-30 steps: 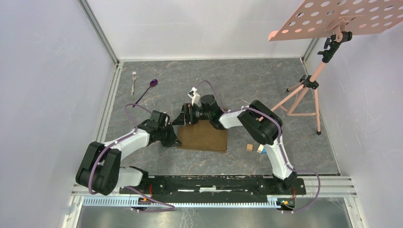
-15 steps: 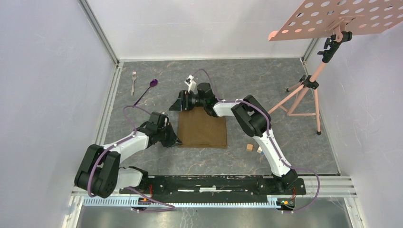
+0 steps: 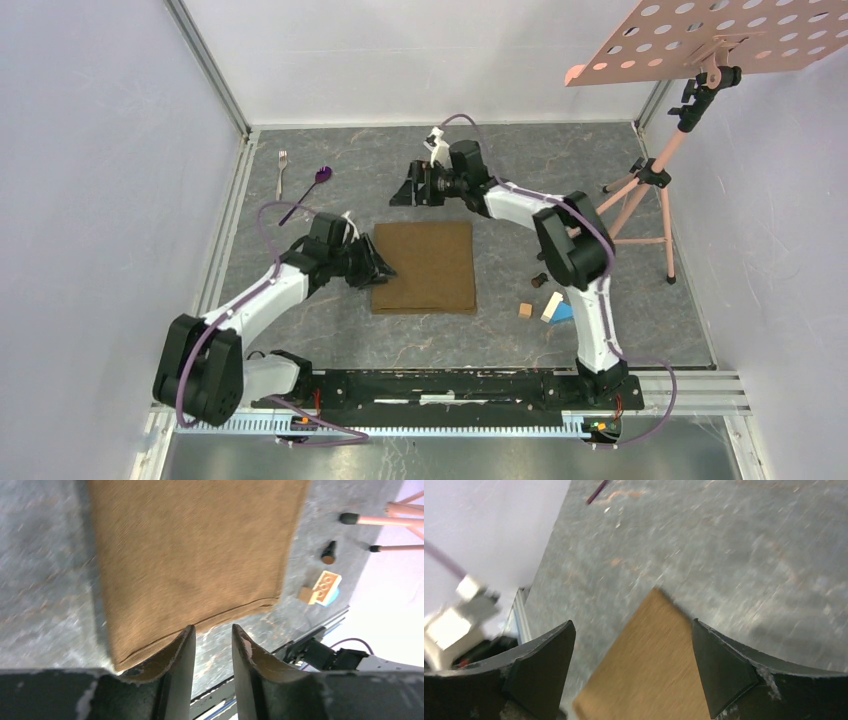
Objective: Fold the napkin into a case and place the utensils inside
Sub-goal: Smooth out the square-folded napkin at the center of the board.
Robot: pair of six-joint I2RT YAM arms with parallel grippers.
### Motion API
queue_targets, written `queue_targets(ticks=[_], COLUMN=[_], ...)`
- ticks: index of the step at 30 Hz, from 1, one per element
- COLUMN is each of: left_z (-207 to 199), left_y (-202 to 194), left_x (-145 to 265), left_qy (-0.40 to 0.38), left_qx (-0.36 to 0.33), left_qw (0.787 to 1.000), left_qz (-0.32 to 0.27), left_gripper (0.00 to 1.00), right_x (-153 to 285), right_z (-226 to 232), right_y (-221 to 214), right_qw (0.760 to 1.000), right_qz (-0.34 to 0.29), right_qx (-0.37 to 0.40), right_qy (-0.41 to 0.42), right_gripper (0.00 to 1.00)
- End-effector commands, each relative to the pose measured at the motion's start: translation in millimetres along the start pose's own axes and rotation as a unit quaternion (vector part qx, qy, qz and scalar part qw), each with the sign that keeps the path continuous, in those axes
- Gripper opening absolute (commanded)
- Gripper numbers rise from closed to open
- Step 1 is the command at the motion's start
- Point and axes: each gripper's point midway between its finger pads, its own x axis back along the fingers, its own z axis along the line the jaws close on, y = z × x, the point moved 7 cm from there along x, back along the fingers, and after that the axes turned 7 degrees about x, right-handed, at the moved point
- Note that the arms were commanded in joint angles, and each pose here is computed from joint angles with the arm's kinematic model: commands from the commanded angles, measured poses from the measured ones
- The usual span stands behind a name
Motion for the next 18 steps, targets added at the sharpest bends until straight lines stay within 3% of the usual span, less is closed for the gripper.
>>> queue_targets(ticks=[1,9,18], left_z=[-30,-18,31], left_y=[28,65,36], left_x=[-10,-56,-63], left_qy=[-0.039,-0.02,0.036], left_qx=[0.003,0.024,0.061], left_qw=[0.999,0.999,0.997], left_qz=[0.007,-0.01,-0.012], left_gripper=[0.36,0.35,0.3], right_x=[40,58,73], right_z=[41,15,-51], right_y=[-19,-52,-81], right_qw=[0.998,0.998,0.999], right_qz=[-0.016,-0.023,-0.024], right_qx=[0.018,-0.002,-0.026], right_qy=[0.052,0.06,0.04], right_gripper=[0.91,0.88,0.87])
